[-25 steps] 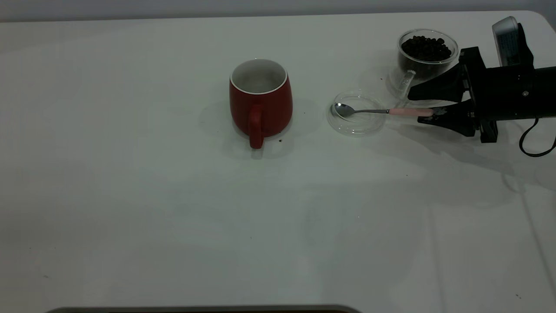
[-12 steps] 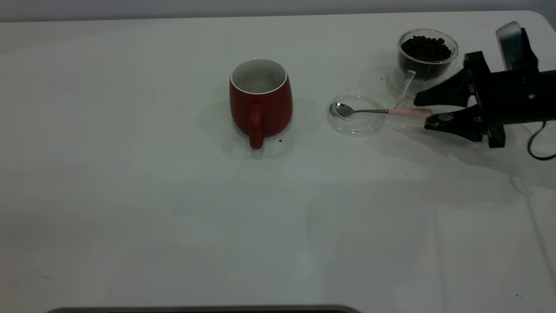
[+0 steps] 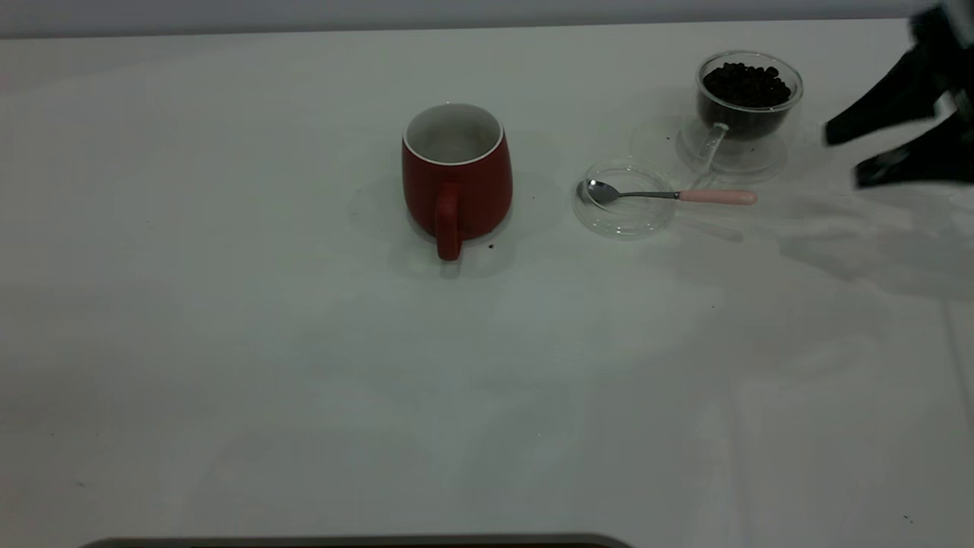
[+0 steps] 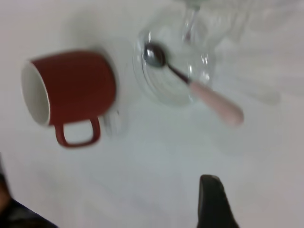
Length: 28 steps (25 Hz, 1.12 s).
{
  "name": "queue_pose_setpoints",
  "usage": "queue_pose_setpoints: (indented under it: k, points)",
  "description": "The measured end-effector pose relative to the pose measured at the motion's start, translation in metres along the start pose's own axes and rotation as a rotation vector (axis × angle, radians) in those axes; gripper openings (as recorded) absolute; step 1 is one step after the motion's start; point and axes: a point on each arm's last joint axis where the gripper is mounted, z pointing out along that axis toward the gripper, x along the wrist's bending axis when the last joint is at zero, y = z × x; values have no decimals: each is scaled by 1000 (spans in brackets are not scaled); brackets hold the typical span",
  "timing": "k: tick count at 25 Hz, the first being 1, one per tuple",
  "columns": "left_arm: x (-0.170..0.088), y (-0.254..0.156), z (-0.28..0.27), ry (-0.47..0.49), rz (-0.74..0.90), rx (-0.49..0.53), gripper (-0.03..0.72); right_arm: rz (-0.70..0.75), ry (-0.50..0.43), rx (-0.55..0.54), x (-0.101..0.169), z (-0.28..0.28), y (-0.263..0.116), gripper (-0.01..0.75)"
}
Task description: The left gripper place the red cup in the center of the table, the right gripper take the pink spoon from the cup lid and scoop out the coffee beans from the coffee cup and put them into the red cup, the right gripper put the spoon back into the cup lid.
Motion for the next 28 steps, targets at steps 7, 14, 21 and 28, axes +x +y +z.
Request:
queue_pose_setpoints:
  k: [7, 14, 21, 28]
  points:
    - [0, 0, 0, 0, 0, 0, 569, -131, -366, 65, 84, -82, -29, 488]
    - [0, 0, 0, 0, 0, 0, 569, -311, -699, 60, 146, -143, -101, 488]
    - [0, 0, 0, 0, 0, 0, 569, -404, -624, -58, 151, -172, -175, 488]
    - [0, 0, 0, 0, -3, 0, 569, -596, -545, -172, 142, -191, -239, 488]
